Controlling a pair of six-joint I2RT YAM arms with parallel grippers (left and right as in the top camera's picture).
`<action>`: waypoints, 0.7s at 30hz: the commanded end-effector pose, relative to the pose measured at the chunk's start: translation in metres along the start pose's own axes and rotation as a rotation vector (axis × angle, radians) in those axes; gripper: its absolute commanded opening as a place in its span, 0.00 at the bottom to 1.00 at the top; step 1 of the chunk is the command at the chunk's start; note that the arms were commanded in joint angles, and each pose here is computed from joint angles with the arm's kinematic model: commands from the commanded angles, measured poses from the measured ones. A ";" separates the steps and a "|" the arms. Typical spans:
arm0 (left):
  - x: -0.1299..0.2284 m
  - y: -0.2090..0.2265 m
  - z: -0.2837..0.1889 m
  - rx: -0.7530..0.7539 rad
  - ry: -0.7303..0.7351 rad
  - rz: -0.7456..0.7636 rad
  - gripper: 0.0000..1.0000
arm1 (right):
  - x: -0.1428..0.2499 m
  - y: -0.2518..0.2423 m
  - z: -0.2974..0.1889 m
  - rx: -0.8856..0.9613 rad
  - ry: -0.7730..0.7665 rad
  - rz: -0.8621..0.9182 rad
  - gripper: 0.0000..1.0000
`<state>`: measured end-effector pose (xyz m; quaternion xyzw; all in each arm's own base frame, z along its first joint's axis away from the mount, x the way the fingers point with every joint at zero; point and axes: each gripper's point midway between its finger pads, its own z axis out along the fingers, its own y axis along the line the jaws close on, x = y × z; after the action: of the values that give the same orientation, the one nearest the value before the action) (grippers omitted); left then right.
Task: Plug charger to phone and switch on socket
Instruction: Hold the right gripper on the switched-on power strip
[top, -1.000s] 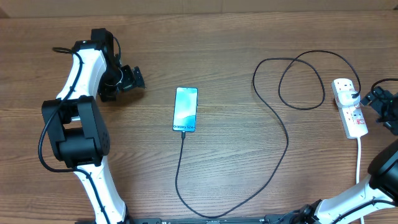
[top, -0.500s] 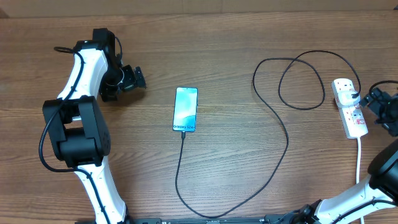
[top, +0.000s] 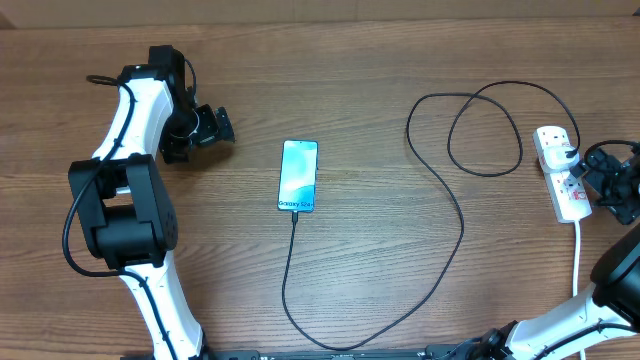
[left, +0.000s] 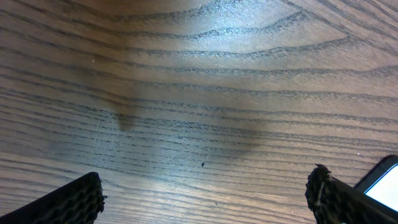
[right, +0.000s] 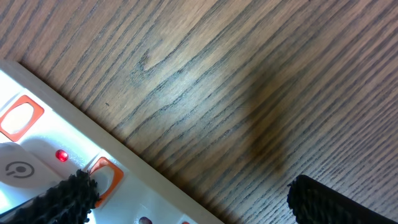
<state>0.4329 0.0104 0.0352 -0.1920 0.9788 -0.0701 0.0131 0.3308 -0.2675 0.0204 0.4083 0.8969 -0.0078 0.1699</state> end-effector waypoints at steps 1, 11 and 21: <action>-0.004 -0.003 -0.001 -0.009 -0.015 0.001 1.00 | 0.014 -0.001 0.000 0.004 0.039 -0.039 1.00; -0.005 -0.003 -0.001 -0.008 -0.016 0.001 1.00 | -0.024 0.004 -0.063 -0.062 -0.075 -0.041 1.00; -0.007 -0.004 -0.001 -0.006 -0.026 0.003 1.00 | 0.017 0.036 -0.065 -0.199 0.072 -0.211 1.00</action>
<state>0.4356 0.0107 0.0354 -0.1917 0.9787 -0.0710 0.0187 0.3213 -0.2255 0.0690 0.3216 0.9302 0.0754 0.1601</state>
